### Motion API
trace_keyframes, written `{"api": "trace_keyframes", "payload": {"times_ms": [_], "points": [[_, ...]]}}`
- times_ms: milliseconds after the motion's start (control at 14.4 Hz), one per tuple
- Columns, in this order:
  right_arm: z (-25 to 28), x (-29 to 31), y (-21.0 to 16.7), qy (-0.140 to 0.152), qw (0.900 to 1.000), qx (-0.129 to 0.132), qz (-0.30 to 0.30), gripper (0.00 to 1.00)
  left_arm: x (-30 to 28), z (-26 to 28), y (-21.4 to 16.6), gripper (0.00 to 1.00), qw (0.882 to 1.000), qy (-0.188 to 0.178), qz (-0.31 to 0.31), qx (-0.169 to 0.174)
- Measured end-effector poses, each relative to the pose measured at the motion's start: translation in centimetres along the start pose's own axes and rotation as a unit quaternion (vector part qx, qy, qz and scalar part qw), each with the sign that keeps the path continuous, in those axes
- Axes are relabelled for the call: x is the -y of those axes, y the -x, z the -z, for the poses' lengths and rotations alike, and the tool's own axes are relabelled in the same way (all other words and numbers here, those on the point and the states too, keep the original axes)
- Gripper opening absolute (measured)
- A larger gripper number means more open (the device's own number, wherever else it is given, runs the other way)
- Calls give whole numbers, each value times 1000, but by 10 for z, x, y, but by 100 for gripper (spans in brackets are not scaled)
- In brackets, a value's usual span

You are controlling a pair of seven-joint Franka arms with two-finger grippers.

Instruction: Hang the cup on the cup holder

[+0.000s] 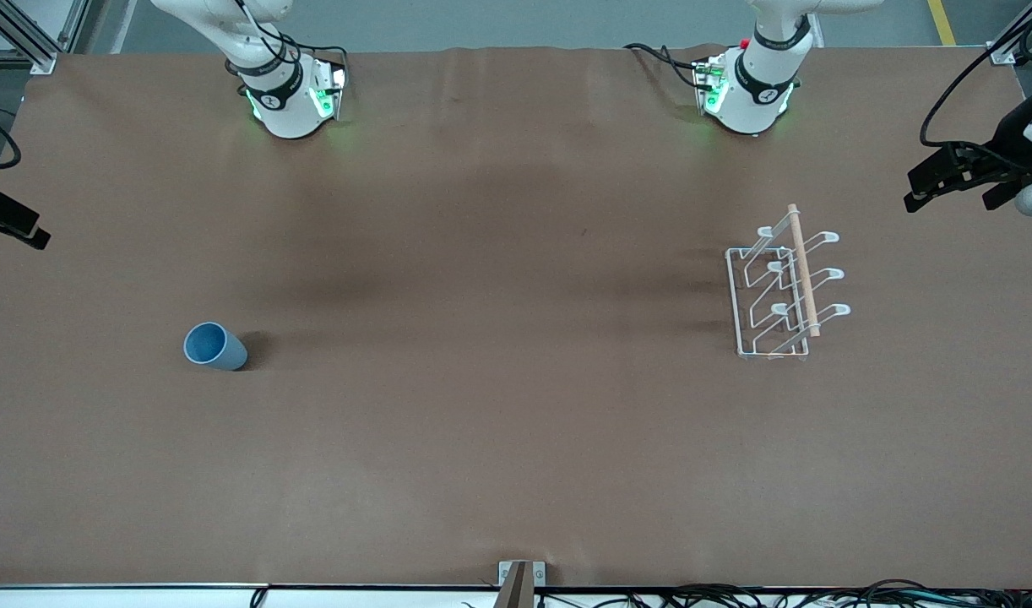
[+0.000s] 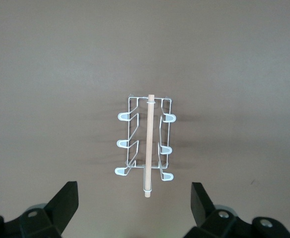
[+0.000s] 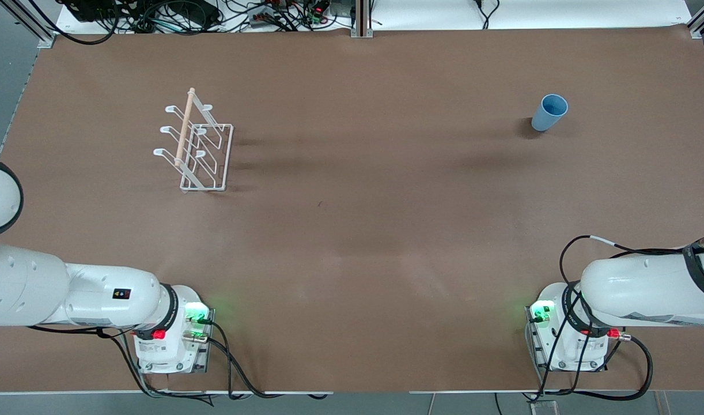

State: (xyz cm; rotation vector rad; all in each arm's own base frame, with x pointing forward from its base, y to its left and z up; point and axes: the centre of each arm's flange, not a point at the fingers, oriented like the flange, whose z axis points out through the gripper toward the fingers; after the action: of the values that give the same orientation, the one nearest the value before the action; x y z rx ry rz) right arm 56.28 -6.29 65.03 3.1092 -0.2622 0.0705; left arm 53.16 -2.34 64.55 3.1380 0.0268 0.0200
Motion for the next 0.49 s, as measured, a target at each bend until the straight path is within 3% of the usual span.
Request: {"api": "trace_keyframes", "payload": {"times_ms": [486], "points": [[-1,-1,1,0,1000,4,0,100,0,0,0,100,1000,0,1,0]]}}
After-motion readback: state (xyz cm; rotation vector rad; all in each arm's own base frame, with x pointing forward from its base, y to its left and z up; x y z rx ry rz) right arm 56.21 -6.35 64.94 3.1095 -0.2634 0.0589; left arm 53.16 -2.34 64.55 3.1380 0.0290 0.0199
